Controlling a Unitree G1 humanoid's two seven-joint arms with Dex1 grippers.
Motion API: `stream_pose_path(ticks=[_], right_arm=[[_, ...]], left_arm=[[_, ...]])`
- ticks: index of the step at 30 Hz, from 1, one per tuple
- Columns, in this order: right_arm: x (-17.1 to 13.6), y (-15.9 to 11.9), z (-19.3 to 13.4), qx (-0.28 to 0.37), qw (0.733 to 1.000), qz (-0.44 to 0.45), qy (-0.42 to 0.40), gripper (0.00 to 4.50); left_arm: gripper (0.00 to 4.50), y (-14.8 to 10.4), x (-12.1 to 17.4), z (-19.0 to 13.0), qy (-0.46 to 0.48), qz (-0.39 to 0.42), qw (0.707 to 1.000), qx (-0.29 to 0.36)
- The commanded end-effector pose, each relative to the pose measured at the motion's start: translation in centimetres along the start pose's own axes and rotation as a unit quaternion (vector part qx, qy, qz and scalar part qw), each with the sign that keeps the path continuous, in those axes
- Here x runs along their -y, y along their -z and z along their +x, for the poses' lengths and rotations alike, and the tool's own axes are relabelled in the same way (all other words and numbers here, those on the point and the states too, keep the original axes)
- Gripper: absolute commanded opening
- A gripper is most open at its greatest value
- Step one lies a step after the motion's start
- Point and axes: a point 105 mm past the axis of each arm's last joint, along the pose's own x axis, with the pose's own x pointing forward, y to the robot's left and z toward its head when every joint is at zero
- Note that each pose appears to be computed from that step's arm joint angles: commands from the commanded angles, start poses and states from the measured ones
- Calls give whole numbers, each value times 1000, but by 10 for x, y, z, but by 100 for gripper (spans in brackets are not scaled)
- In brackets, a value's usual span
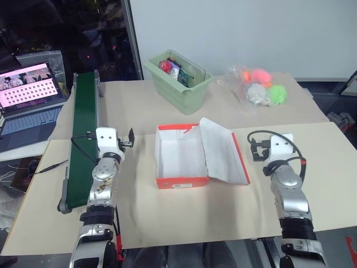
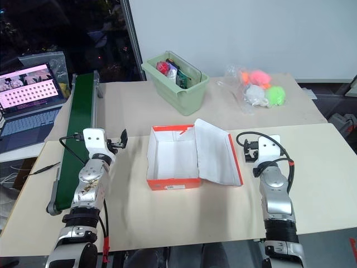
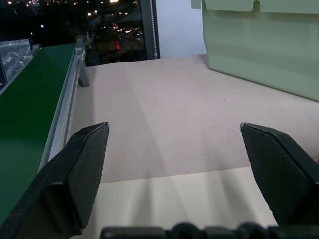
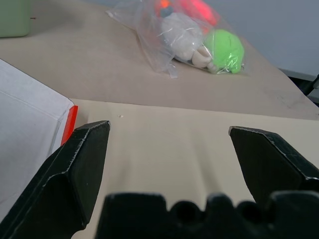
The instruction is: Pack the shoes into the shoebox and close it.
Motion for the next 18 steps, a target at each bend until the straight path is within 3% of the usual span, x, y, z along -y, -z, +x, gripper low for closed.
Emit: stream_pose_path(ticks=[1, 3, 6, 8, 10, 12, 16, 18], right_arm=[[11, -20, 0, 32, 999, 8, 21, 447], [-4, -38, 5, 40, 999, 22, -15, 447], [-46, -74, 4, 73, 986, 63, -139, 447], [-89, -107, -17, 100, 946, 77, -298, 447], [-138, -135, -70, 122, 852, 50, -506, 447], [-157, -138, -103, 118, 785, 20, -608, 447], [-175, -141, -120, 116, 730, 0, -674, 447], [-182, -142, -119, 117, 725, -6, -679, 447]], left_arm=[[450, -11, 1, 2, -2, 4, 1000, 19], [450, -7, -2, 0, -12, -7, 1000, 14], [450, -5, -2, -2, -15, -3, 1000, 11], [450, -4, -1, -3, -14, -3, 1000, 11], [450, -2, 0, -4, -14, -6, 1000, 9], [450, -1, 2, -5, -14, -7, 1000, 7], [450, -4, 1, -9, -19, -2, 1000, 11], [450, -13, -8, -14, -43, 4, 999, 21]])
